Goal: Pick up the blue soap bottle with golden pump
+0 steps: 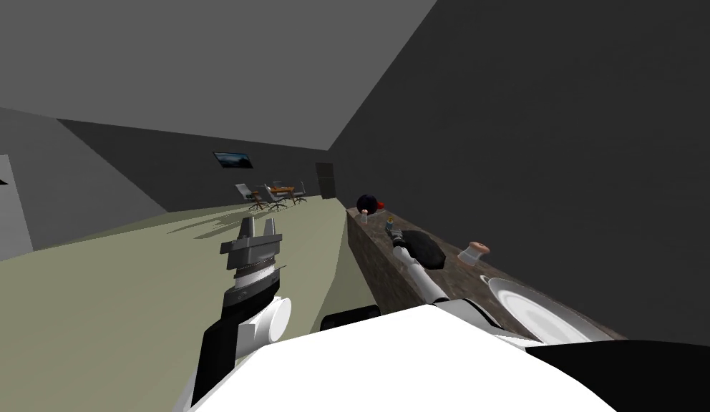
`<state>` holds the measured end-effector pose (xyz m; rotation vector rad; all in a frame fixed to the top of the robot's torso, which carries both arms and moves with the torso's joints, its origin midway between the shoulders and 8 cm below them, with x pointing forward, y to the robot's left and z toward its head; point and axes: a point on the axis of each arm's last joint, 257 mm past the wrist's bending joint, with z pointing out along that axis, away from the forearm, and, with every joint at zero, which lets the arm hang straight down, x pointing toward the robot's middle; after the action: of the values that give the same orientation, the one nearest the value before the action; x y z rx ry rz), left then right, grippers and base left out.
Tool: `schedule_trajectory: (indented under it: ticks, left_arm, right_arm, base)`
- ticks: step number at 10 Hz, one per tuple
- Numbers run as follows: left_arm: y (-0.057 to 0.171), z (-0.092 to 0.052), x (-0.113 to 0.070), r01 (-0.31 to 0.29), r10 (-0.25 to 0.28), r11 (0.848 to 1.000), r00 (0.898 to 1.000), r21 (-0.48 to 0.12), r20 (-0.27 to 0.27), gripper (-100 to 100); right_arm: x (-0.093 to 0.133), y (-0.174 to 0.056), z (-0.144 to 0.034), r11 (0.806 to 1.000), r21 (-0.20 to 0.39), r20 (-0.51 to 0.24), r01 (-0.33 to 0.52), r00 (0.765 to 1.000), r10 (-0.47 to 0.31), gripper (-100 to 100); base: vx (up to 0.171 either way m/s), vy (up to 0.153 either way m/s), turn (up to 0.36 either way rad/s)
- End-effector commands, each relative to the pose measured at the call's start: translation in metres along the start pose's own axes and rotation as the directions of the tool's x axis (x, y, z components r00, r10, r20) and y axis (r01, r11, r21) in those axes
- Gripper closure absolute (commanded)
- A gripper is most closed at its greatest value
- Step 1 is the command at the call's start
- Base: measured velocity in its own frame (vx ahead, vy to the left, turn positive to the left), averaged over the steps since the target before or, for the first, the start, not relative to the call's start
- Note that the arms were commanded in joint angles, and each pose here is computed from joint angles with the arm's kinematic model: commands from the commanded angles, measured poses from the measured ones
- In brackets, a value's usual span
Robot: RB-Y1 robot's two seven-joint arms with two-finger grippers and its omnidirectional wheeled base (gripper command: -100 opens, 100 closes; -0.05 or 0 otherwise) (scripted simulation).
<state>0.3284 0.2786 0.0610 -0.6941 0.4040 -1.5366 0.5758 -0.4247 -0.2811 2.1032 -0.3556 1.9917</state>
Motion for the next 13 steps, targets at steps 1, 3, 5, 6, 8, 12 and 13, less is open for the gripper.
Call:
schedule_trajectory:
  ticks: [1,3,5,6,8,12,13]
  left_arm:
    - [0.0,0.0,0.0,0.0,0.0,1.0,1.0,0.0,0.0,0]
    - [0.0,0.0,0.0,0.0,0.0,1.0,1.0,0.0,0.0,0]
    - [0.0,0.0,0.0,0.0,0.0,1.0,1.0,0.0,0.0,0]
    - [0.0,0.0,0.0,0.0,0.0,1.0,1.0,0.0,0.0,0]
    - [0.0,0.0,0.0,0.0,0.0,1.0,1.0,0.0,0.0,0]
    - [0.0,0.0,0.0,0.0,0.0,1.0,1.0,0.0,0.0,0]
    - [0.0,0.0,0.0,0.0,0.0,1.0,1.0,0.0,0.0,0]
  right_arm:
    - [0.001,0.005,0.007,0.999,-0.014,0.005,-0.043,0.999,0.043,-100]
    - [0.003,0.01,0.014,0.996,-0.029,0.007,-0.084,0.996,0.084,-100]
    - [0.004,0.013,0.018,0.994,-0.038,0.007,-0.107,0.994,0.107,-100]
    - [0.004,0.011,0.016,0.995,-0.033,0.008,-0.093,0.996,0.094,-100]
    - [-0.007,0.05,0.005,0.992,-0.082,0.016,-0.096,0.995,0.097,-100]
    - [-0.012,0.102,-0.008,0.984,-0.152,0.009,-0.096,0.995,0.099,-100]
    - [-0.012,0.102,-0.008,0.98,-0.152,0.003,-0.131,0.991,0.133,-100]
  base:
    - [-0.017,-0.041,0.21]
    - [-0.016,-0.054,0.18]
    - [-0.01,-0.031,0.069]
    - [-0.003,-0.017,0.031]
    - [-0.004,0.012,0.162]
    - [-0.005,0.023,0.22]
    - [-0.001,0.007,0.014]
